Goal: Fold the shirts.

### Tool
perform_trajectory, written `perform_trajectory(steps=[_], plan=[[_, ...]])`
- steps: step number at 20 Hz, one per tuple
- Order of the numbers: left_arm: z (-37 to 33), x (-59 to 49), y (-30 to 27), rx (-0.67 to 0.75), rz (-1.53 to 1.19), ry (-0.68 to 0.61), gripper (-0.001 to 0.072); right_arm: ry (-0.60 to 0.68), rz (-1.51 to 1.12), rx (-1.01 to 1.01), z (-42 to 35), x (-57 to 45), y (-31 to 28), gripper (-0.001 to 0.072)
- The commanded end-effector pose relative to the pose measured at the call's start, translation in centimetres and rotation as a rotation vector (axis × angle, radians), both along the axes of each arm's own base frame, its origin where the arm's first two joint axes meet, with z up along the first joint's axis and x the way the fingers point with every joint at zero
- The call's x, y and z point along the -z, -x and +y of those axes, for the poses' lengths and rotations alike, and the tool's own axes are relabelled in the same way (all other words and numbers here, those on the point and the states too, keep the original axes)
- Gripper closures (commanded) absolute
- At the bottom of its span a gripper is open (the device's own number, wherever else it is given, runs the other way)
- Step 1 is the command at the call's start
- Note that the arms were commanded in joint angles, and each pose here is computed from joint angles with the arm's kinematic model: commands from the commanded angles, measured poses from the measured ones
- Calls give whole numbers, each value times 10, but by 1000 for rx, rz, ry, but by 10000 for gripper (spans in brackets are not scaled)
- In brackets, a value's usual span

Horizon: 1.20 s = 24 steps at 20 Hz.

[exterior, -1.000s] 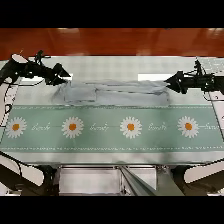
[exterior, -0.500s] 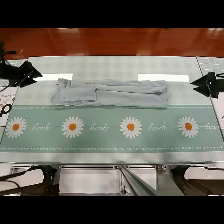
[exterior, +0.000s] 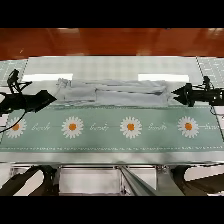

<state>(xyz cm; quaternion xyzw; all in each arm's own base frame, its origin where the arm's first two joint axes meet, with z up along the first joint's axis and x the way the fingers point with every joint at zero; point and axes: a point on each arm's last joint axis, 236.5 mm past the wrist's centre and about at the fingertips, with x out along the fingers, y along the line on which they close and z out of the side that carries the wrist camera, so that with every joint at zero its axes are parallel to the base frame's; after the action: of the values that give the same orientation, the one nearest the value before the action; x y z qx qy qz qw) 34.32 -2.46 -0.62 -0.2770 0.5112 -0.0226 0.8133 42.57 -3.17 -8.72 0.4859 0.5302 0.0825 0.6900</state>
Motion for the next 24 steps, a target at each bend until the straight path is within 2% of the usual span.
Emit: perform_trajectory(steps=[1, 11, 12, 14, 17, 19, 20, 21, 22, 24], plan=[[-15, 0, 2, 6, -10, 35, 201, -42, 29, -23, 25, 13, -12, 286], [-17, -2, 1, 2, -13, 50, 201, -45, -33, -87, 80, -3, -56, 300], [-17, -2, 1, 2, -14, 52, 201, -40, -35, -97, 86, -2, -57, 399], [-17, -2, 1, 3, -14, 52, 202, -36, -51, -138, 96, -4, -54, 683], [-18, -2, 1, 5, -14, 51, 202, -37, -86, -201, 99, -23, -45, 685], [-20, -2, 3, 8, -10, 60, 206, 22, -128, -238, 87, -47, -37, 685], [-24, -3, 4, 31, -13, 67, 285, 69, -151, -257, 79, -62, -31, 685], [-31, -6, 4, 62, -27, 76, 551, 124, -170, -279, 70, -78, -23, 685], [-41, -10, 2, 100, -51, 87, 687, 172, -195, -303, 64, -97, -14, 686], [-73, -21, -2, 135, -83, 166, 690, 235, -254, -331, 61, -136, 8, 686]])
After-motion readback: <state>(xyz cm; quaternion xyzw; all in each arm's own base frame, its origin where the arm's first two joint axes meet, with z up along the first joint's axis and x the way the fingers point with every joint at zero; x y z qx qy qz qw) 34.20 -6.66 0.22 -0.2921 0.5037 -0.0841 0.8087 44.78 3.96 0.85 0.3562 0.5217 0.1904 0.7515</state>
